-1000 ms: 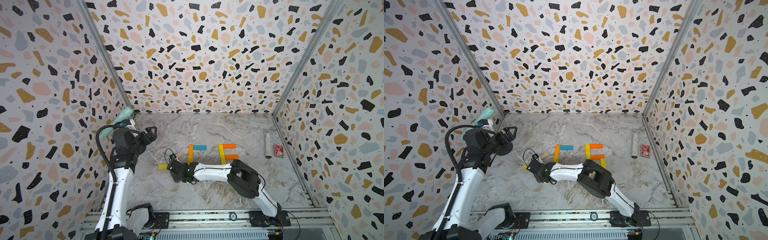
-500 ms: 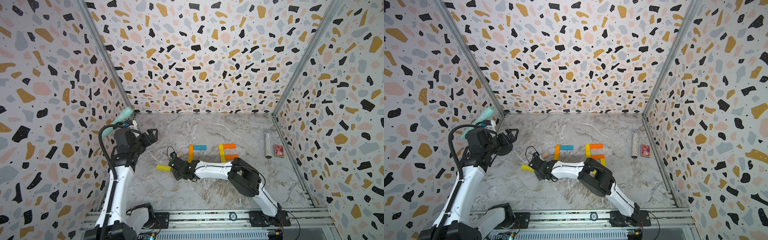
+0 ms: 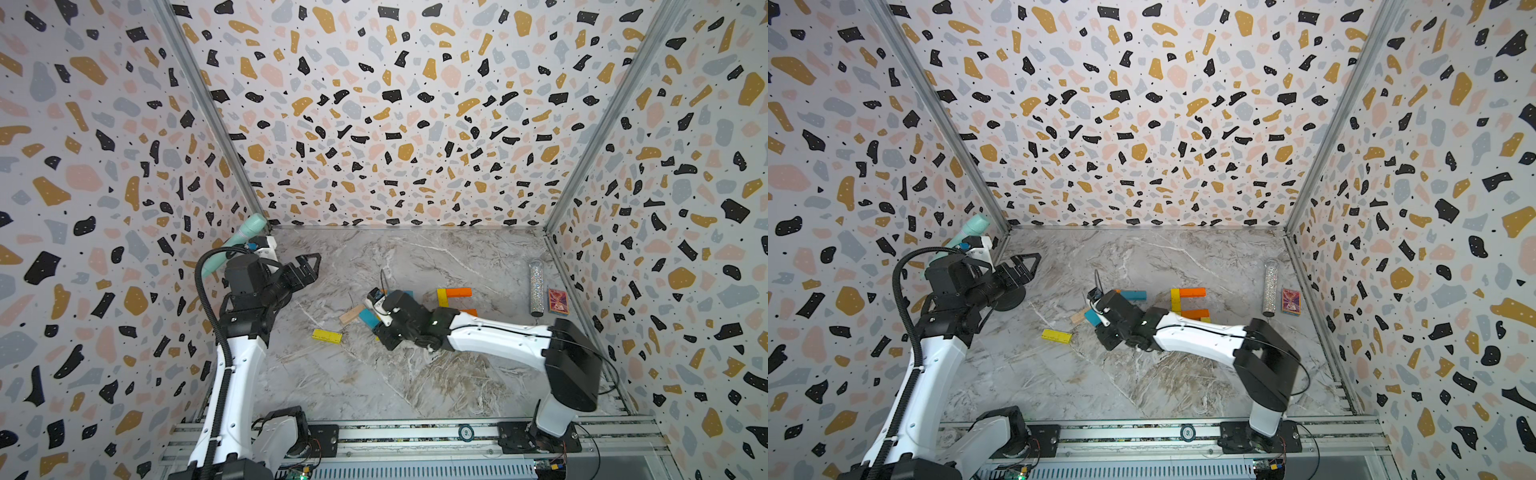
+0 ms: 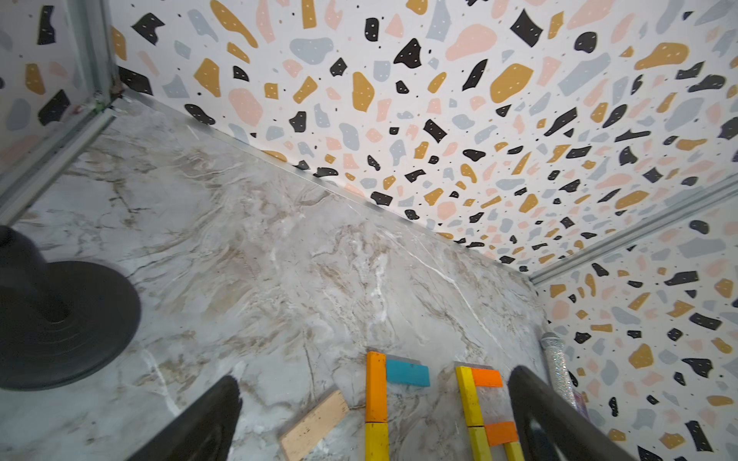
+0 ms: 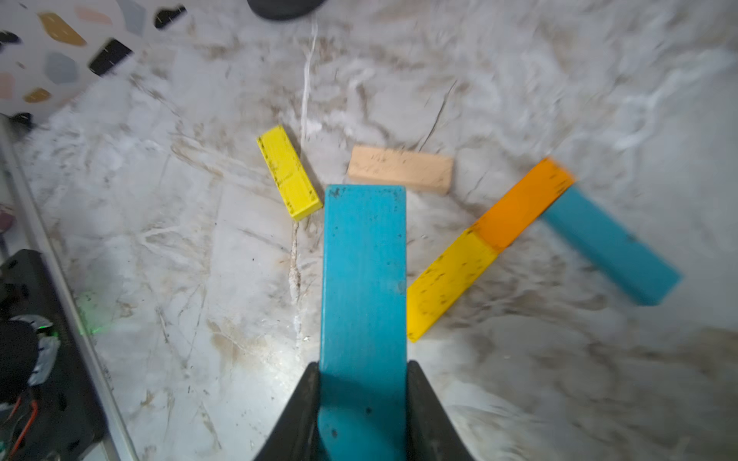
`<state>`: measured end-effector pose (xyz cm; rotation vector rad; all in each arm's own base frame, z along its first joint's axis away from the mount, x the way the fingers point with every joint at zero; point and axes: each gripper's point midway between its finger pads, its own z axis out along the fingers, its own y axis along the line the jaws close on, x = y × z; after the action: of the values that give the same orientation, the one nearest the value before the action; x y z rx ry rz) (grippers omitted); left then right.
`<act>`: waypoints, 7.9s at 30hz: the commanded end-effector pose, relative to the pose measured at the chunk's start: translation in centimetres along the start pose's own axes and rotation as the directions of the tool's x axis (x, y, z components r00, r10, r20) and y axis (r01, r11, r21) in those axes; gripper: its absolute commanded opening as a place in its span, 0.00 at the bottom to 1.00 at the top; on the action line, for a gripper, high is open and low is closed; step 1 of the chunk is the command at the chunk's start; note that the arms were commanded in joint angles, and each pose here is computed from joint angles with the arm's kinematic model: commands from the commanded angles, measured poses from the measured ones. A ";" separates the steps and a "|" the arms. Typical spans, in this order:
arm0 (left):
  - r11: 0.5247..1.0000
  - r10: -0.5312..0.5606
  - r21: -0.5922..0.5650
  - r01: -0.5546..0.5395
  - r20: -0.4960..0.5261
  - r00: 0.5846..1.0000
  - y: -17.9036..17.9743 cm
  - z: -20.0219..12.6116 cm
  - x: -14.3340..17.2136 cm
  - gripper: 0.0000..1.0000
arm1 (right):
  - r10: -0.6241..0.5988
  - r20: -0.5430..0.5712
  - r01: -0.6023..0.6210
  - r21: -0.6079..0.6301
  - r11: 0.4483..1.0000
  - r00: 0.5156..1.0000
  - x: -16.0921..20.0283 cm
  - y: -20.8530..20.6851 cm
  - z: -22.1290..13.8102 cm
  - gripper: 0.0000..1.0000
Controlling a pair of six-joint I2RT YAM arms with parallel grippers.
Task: Assemble the number 6 with building blocks
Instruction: Pick up the building block from the center of the board, then assemble the building block at the center of the board.
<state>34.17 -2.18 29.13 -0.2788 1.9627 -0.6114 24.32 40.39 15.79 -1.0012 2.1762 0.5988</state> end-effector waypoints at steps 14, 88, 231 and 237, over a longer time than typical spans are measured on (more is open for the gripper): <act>0.998 -0.007 -0.060 -0.006 -0.215 0.977 2.2 5.2 12.2 1.00 | -0.272 -0.159 0.265 -0.062 0.962 0.949 6.0 -7.0 0.2 0.12; 0.979 0.101 -0.114 -0.170 -0.454 0.885 4.4 10.4 24.4 0.49 | 0.336 -0.222 -0.291 0.214 0.933 0.915 11.3 -11.9 4.7 0.36; 0.973 0.121 -0.095 -0.212 -0.573 0.811 5.6 12.7 28.5 0.11 | 0.381 -0.172 -0.376 0.064 0.924 0.908 9.9 -13.1 5.3 0.16; 0.963 0.150 -0.113 -0.244 -0.527 0.836 4.8 12.9 25.8 0.11 | 0.367 -0.128 -0.361 0.069 0.930 0.921 8.1 -13.1 4.1 0.16</act>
<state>34.88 -14.00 2.10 -0.0270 2.4928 -0.4551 32.28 31.16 3.02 -0.6344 2.5563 0.6618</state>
